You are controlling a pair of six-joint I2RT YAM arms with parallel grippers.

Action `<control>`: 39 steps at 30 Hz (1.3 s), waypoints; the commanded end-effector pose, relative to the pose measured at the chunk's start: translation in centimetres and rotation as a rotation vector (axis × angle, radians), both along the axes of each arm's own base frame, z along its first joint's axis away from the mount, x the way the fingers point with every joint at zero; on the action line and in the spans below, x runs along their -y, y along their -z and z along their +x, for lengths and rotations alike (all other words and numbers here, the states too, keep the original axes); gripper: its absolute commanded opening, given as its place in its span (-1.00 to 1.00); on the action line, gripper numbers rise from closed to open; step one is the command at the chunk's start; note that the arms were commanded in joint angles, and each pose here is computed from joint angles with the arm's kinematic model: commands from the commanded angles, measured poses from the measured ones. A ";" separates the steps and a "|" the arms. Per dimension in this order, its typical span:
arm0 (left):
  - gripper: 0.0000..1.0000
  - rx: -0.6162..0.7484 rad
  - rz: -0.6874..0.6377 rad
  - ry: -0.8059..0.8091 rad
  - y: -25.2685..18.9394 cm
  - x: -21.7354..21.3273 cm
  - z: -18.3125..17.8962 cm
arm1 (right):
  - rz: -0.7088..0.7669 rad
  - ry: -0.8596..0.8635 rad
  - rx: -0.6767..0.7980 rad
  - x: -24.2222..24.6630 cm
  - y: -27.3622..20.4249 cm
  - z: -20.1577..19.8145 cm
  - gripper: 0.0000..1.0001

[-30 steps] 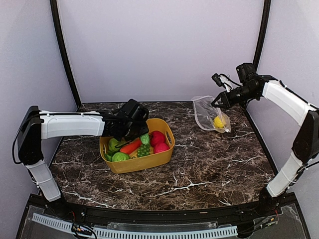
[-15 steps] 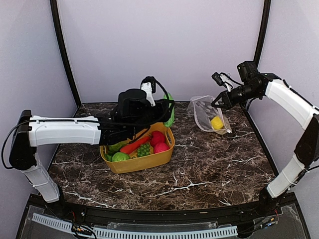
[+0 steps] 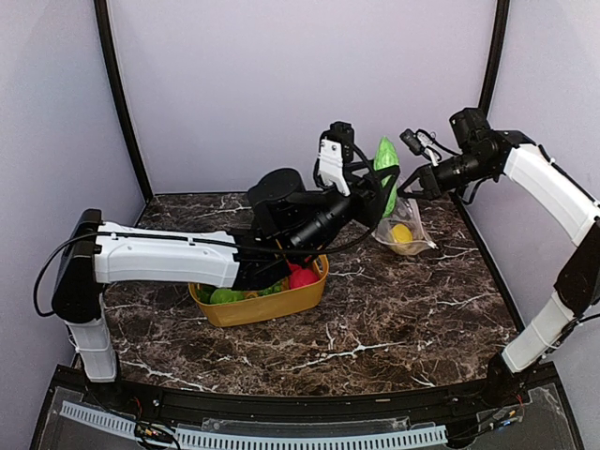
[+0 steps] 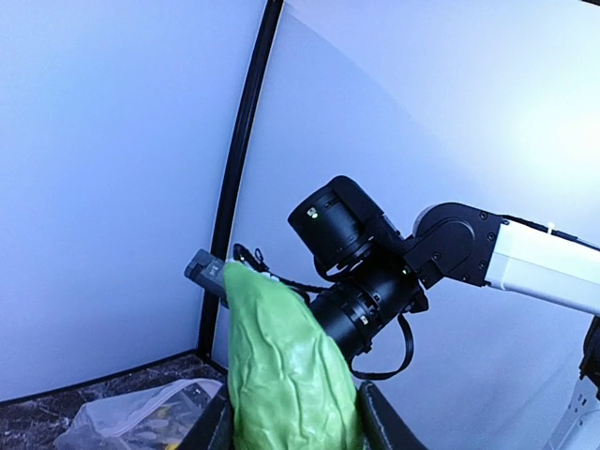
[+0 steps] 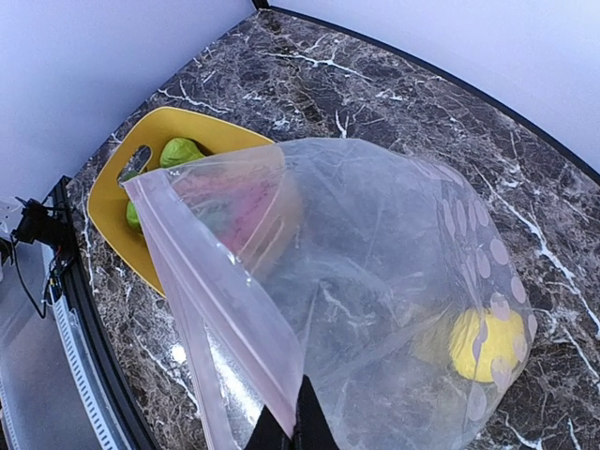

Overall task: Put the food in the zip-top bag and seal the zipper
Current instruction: Place the fake vegetable in the zipper food storage bag.

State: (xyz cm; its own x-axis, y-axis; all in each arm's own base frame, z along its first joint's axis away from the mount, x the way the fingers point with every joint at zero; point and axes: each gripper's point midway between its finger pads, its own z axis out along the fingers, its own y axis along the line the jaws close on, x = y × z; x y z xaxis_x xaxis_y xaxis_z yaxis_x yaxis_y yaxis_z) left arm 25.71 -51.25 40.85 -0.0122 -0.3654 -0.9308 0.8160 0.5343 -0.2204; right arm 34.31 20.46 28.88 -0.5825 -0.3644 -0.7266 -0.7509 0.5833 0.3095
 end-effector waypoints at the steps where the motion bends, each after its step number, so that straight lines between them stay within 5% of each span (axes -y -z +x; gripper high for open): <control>1: -0.51 0.154 -0.060 -0.032 -2.3 2.0 -1.0 | 0.059 -0.033 0.017 -0.7 -2.6 -1.3 -1.00; 10: -0.52 0.246 -0.052 -0.212 -1.3 2.9 0.8 | 0.106 -0.058 0.005 -0.9 -4.1 -2.8 -1.00; 28: -0.59 0.124 -0.116 -0.459 1.7 3.4 5.4 | 0.141 -0.078 0.004 -1.1 -5.1 -3.8 -1.00; 34: -0.07 0.098 -0.116 -0.501 2.6 2.8 5.8 | 0.149 -0.062 -0.006 -0.8 -5.0 -3.4 -1.00; 39: 0.15 0.092 -0.117 -0.506 2.8 2.8 5.9 | 0.173 -0.062 -0.021 -0.7 -5.1 -3.1 -1.00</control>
State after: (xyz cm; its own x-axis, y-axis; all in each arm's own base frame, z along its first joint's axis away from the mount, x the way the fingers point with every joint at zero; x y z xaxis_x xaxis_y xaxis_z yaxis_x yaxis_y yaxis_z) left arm 31.72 -55.11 36.33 0.2559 -0.3569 -0.8984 0.5023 0.8431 -0.1918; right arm 31.44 21.16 32.07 -0.6012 -0.3013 -0.7401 -0.7616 0.4963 0.4166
